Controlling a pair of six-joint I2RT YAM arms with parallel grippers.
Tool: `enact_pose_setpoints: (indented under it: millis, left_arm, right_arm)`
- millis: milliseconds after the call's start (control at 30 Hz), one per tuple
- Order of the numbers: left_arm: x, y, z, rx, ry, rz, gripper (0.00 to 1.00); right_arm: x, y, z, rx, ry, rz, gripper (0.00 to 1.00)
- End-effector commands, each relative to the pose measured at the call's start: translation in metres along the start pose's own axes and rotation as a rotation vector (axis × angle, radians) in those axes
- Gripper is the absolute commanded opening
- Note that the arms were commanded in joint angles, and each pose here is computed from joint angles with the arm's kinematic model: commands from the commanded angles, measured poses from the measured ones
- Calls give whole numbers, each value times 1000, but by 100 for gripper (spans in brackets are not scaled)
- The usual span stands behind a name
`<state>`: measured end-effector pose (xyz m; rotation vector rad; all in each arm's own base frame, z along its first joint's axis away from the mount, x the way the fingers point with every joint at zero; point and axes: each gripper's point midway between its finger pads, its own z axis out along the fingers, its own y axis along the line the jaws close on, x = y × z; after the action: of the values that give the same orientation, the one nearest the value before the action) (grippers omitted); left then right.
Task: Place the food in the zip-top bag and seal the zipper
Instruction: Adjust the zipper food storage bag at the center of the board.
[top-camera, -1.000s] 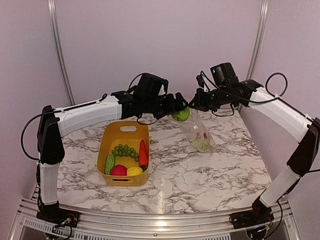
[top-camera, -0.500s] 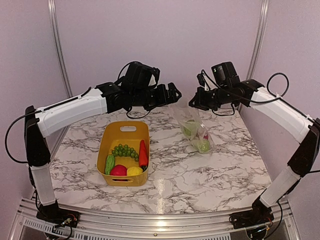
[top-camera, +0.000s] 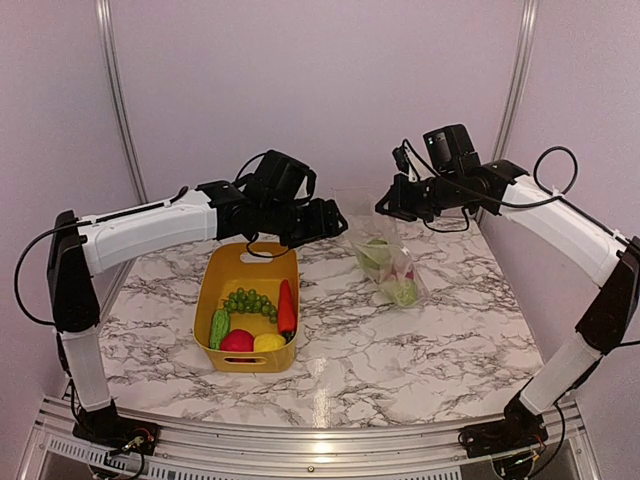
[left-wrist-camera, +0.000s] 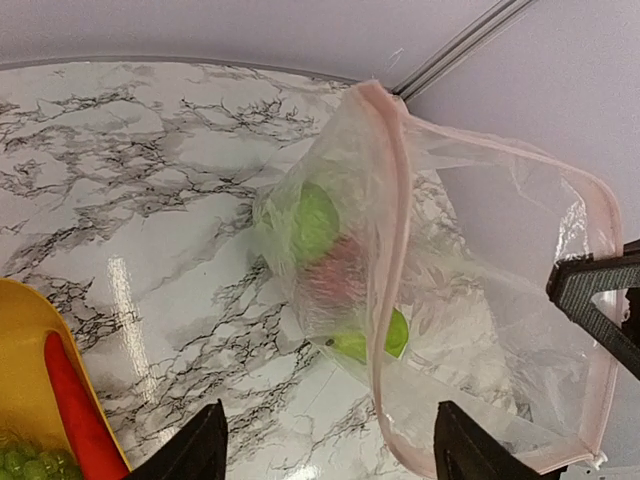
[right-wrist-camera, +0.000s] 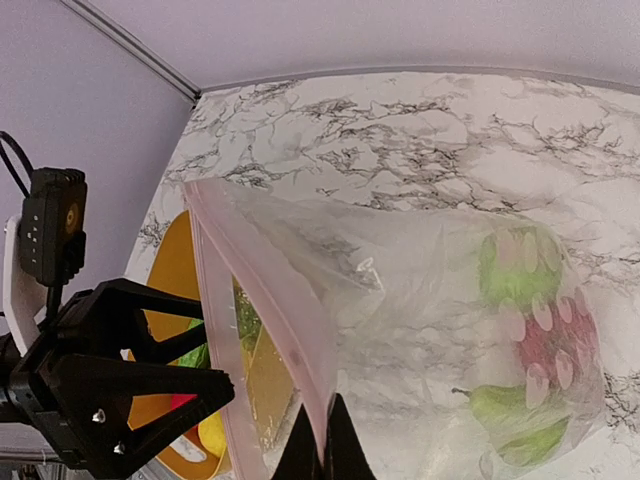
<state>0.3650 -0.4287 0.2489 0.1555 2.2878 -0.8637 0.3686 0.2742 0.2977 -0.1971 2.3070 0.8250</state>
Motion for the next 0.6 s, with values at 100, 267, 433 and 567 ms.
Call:
enact_pose_setpoints:
  millis: [100, 267, 433, 567]
  left_arm:
    - [14, 15, 20, 1, 108, -124, 47]
    - [7, -2, 31, 62, 120, -117, 26]
    - [-27, -53, 11, 238, 44, -108, 3]
    - [-52, -96, -23, 353, -52, -82, 0]
  right_arm:
    - [-1, 4, -1, -29, -12, -3, 0]
    - [2, 2, 0, -21, -7, -3, 0]
    - [3, -6, -2, 24, -4, -7, 0]
    - [-4, -21, -12, 92, -24, -11, 0]
